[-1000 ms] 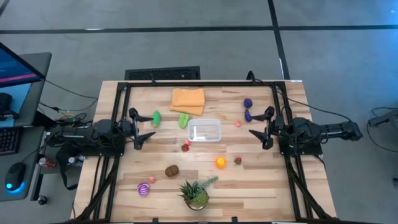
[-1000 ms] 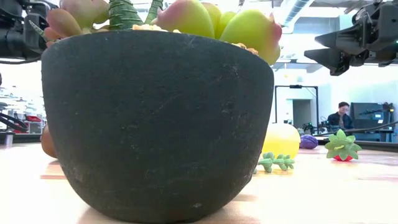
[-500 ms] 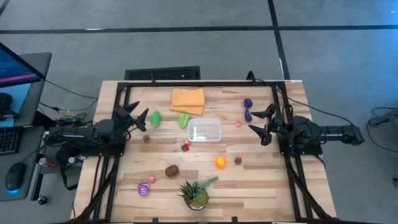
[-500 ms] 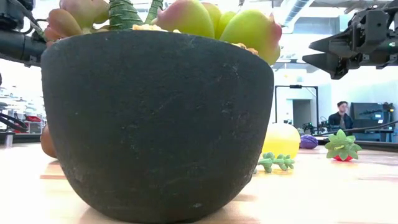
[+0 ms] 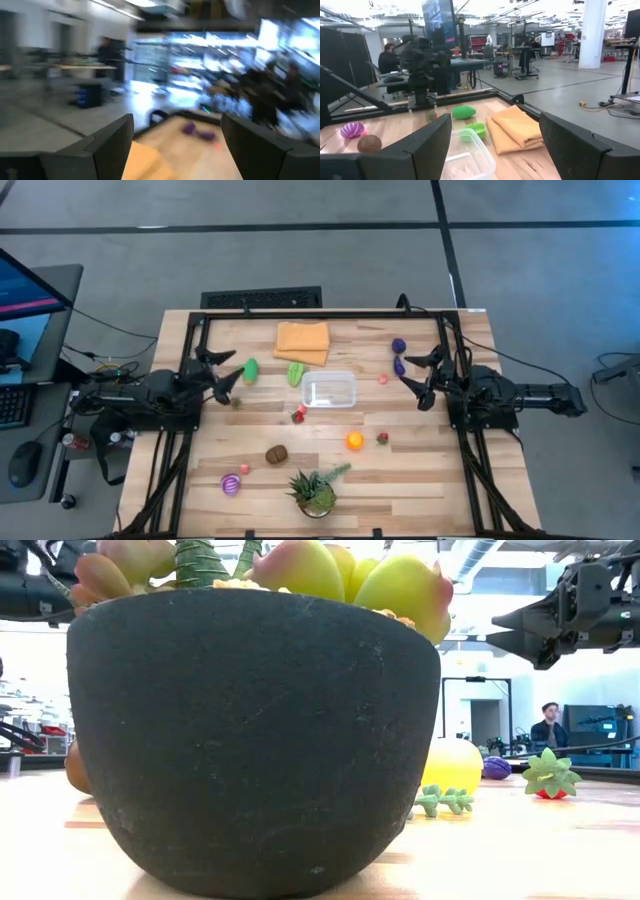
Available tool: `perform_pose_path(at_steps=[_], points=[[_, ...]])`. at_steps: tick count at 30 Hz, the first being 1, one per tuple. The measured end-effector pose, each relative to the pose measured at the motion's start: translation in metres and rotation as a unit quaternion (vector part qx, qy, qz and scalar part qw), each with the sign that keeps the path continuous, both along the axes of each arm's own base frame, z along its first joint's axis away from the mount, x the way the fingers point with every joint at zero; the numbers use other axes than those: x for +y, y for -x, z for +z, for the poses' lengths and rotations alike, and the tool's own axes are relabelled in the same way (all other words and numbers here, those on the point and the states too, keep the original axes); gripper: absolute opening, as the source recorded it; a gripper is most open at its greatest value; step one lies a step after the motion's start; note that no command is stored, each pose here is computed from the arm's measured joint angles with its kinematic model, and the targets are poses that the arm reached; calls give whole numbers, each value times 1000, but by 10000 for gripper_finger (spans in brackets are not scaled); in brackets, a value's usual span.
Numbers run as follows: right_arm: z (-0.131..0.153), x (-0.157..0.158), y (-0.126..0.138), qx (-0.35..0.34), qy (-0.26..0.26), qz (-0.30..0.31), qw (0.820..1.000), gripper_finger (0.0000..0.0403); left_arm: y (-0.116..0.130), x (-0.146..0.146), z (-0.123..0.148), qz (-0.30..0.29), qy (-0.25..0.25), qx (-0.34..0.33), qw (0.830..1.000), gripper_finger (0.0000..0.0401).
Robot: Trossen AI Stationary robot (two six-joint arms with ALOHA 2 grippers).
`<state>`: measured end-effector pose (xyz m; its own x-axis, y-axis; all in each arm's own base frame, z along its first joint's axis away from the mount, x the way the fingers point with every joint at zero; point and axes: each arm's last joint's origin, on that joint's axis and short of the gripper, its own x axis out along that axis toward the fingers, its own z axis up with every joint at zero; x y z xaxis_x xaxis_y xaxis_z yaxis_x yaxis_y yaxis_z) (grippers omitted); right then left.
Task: Pick and placing Produce into tupperware
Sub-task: Put the green corn into the transparent container
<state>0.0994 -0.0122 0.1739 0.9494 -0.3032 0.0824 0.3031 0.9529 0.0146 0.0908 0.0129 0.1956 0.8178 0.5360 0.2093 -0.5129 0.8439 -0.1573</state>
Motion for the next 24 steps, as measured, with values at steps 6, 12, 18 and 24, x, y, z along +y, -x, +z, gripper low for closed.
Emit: perform_pose_path(at_steps=[6,12,18,24], points=[[1,0,0,-8,-7,1,1000,297,8,5,17,101,86,-19,991,293],[3,0,0,-14,1,0,1000,297,-3,4,40,72,80,-28,994,293],[6,0,1,-33,2,0,999,297,-29,0,64,14,0,-32,999,293],[8,0,1,-40,2,0,999,297,-67,3,65,84,-14,67,994,293]])
